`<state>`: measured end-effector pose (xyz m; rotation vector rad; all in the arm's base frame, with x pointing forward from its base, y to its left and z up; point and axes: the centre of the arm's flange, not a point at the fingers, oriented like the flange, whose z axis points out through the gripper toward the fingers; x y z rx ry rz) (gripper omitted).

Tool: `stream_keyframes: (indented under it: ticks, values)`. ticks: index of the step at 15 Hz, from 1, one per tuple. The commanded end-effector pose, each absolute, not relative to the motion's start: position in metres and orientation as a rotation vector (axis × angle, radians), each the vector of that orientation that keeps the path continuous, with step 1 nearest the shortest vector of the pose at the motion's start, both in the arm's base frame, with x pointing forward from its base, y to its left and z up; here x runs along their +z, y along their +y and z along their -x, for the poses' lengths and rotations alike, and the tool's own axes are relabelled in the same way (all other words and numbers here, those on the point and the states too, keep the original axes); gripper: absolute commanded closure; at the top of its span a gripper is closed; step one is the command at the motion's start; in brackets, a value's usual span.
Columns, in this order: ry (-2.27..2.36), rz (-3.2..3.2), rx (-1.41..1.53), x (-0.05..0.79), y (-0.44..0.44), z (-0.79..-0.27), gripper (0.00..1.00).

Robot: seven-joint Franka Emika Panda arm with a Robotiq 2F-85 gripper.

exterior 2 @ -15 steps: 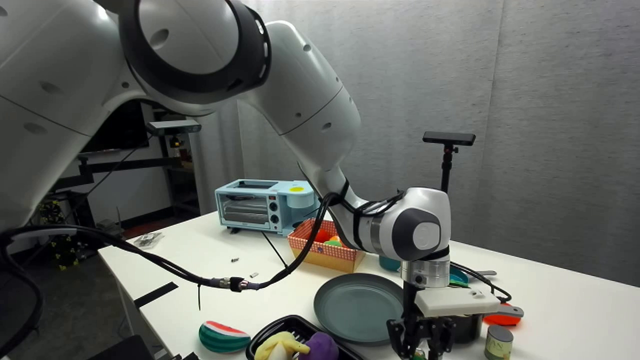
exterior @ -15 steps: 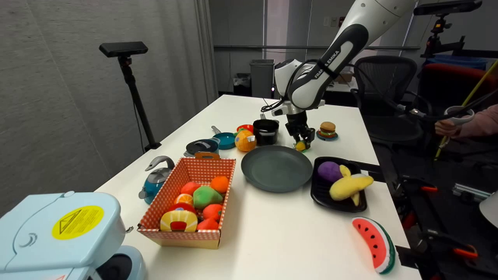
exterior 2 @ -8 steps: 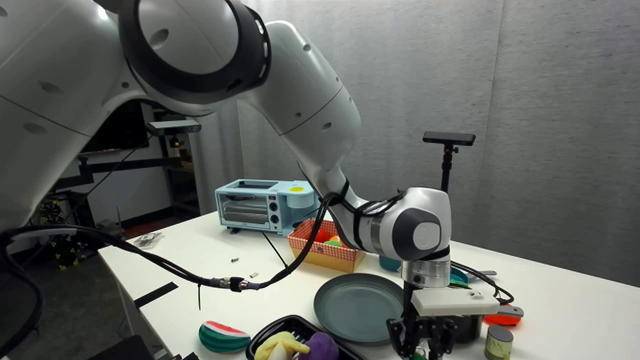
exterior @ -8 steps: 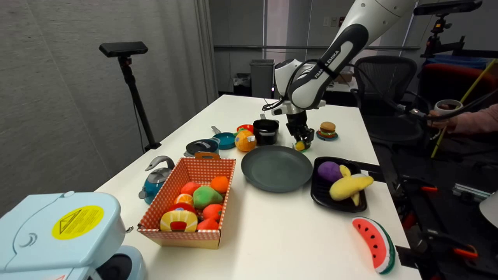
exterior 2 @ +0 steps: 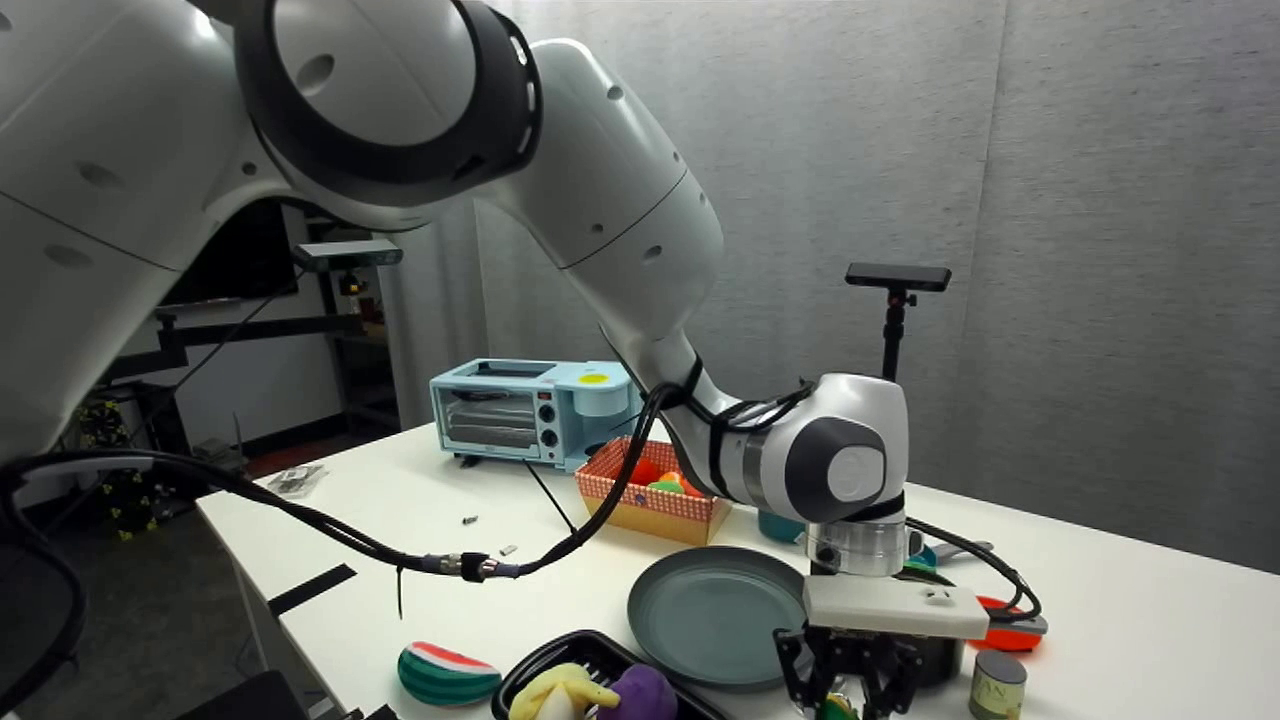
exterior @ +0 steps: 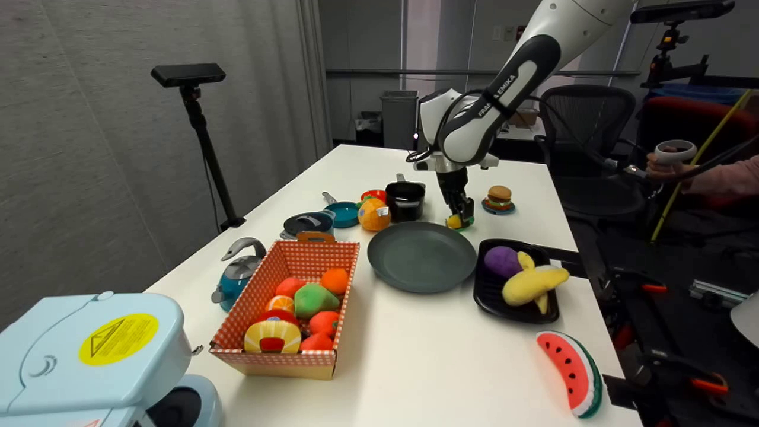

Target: Pick the yellow and green object and put it in the cup

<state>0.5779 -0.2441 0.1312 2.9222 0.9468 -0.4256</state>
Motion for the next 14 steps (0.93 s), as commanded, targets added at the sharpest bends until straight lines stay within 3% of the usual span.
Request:
stream_keyframes:
  ticks: [1,14]
  values:
    - [0.754,-2.982,-0.349,0.1293,-0.2447,-0.5761,0.78]
    - [0.157,-3.042,-0.063,0.1306,-0.2429,-0.5793,0.78]
